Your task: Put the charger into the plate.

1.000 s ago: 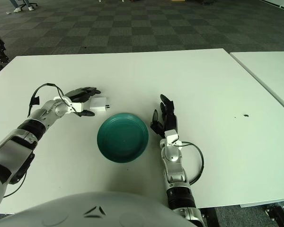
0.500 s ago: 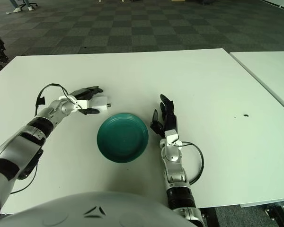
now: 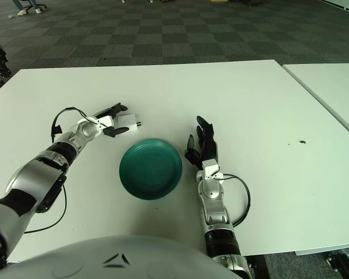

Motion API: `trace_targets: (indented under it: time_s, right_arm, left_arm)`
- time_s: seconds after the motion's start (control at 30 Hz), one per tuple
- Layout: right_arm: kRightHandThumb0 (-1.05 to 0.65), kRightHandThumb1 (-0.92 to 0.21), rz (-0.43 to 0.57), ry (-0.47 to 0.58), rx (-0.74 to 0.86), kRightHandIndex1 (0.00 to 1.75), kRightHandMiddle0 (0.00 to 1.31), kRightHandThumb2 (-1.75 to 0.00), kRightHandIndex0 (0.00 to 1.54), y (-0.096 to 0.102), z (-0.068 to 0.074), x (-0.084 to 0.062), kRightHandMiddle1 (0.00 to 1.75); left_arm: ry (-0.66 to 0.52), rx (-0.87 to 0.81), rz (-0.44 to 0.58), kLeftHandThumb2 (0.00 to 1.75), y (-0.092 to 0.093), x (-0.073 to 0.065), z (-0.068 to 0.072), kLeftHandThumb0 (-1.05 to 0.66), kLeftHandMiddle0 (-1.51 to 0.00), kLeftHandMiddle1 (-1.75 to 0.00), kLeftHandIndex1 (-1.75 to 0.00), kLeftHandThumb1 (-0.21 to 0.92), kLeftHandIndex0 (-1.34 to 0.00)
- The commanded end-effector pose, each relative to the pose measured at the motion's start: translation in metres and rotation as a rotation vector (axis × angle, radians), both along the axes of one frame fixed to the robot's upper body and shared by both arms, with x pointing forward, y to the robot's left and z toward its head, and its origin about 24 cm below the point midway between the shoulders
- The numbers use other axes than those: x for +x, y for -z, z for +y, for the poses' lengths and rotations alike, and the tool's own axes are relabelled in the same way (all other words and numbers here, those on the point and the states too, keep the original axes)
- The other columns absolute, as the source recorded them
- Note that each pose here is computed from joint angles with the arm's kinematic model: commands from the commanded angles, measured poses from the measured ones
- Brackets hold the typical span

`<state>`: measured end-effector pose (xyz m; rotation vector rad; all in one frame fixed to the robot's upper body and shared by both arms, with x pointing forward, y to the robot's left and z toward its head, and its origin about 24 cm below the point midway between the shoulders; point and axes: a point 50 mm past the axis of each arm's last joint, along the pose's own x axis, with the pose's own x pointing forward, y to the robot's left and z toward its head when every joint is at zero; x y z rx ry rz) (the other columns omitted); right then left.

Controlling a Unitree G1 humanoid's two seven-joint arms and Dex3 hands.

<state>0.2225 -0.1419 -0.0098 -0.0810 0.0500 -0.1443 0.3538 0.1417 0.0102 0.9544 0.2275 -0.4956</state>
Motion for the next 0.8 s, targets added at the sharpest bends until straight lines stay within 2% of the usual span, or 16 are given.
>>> trace_targets:
  time_s: [0.0,0.3,0.6,0.73,0.77]
  right_arm:
    - [-0.75,-0.92,0.405,0.000,0.039,0.01,0.00,-0.93,0.31,0.067,0.010,-0.050,0.61]
    - [-0.76,-0.92,0.411,0.000,0.041,0.01,0.00,-0.92,0.31,0.067,0.009,-0.049,0.53]
    - [-0.75,-0.92,0.414,-0.012,0.040,0.01,0.00,-0.91,0.32,0.066,0.011,-0.049,0.52]
    - [-0.76,-0.92,0.414,-0.012,0.045,0.01,0.00,-0.91,0.33,0.066,0.012,-0.049,0.49]
    - [-0.76,-0.92,0.414,-0.011,0.046,0.01,0.00,-0.91,0.33,0.066,0.012,-0.049,0.49]
  left_arm:
    - [-0.015,0.006,0.097,0.62,0.007,-0.002,0.000,-1.04,-0.26,-0.03,-0.82,0.92,0.00]
    - [0.028,0.082,0.138,0.61,0.014,-0.006,-0.003,-1.04,-0.26,-0.02,-0.82,0.92,0.00]
    - [0.112,0.213,0.181,0.67,0.022,-0.011,-0.007,-1.04,-0.38,-0.06,-0.83,0.92,0.00]
    - [0.182,0.312,0.180,0.70,0.025,-0.014,-0.011,-1.02,-0.48,-0.09,-0.99,0.92,-0.02]
    - [0.196,0.334,0.179,0.69,0.026,-0.014,-0.012,-1.01,-0.51,-0.16,-1.03,0.92,-0.03]
